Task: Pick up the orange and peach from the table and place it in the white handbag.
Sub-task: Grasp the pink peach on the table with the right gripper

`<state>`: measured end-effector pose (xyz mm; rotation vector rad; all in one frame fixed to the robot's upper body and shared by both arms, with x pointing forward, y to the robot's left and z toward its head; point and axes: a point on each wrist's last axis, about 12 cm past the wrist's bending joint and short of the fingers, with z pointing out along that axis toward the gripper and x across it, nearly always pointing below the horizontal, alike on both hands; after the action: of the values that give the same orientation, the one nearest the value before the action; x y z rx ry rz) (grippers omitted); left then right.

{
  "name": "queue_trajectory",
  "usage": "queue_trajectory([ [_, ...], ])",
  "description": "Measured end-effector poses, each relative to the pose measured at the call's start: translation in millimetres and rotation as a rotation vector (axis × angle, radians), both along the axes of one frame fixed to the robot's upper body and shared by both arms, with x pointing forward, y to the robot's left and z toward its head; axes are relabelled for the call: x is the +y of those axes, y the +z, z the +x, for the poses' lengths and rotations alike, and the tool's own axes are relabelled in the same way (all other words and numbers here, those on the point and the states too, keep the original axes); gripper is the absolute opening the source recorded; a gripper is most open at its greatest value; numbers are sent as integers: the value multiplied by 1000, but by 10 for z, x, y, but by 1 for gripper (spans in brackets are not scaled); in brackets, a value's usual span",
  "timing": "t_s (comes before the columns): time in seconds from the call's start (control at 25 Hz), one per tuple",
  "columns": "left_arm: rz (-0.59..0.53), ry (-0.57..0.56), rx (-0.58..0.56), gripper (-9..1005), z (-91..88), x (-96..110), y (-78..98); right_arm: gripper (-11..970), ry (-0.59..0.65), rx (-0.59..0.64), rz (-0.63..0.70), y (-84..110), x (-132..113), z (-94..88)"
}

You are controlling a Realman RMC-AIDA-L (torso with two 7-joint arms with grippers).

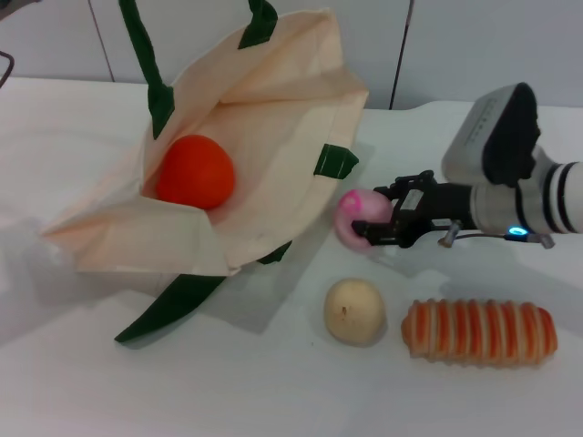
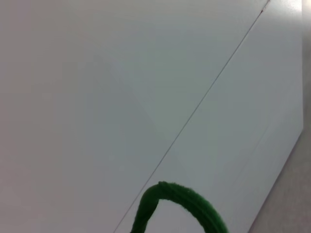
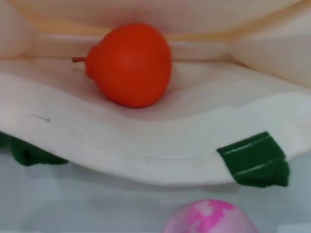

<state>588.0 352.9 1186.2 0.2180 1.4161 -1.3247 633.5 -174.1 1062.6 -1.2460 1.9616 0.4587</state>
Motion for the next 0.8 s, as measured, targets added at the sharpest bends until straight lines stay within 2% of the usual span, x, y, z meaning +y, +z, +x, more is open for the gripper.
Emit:
queue_trajectory([
  [0.28,0,2,2,139,-6,8,-5,645,-65,2,59,66,-282,22],
  [0.48,1,4,3,140,-10,16,-6,631,-73,-16,118,186,-417,42],
  [0.64,3,3,3,140,-7,14,-6,614,-38,-27,170,300,-416,49],
  [0.8,6,-1,2,141,10,-3,4,599,40,-51,227,475,-257,94],
])
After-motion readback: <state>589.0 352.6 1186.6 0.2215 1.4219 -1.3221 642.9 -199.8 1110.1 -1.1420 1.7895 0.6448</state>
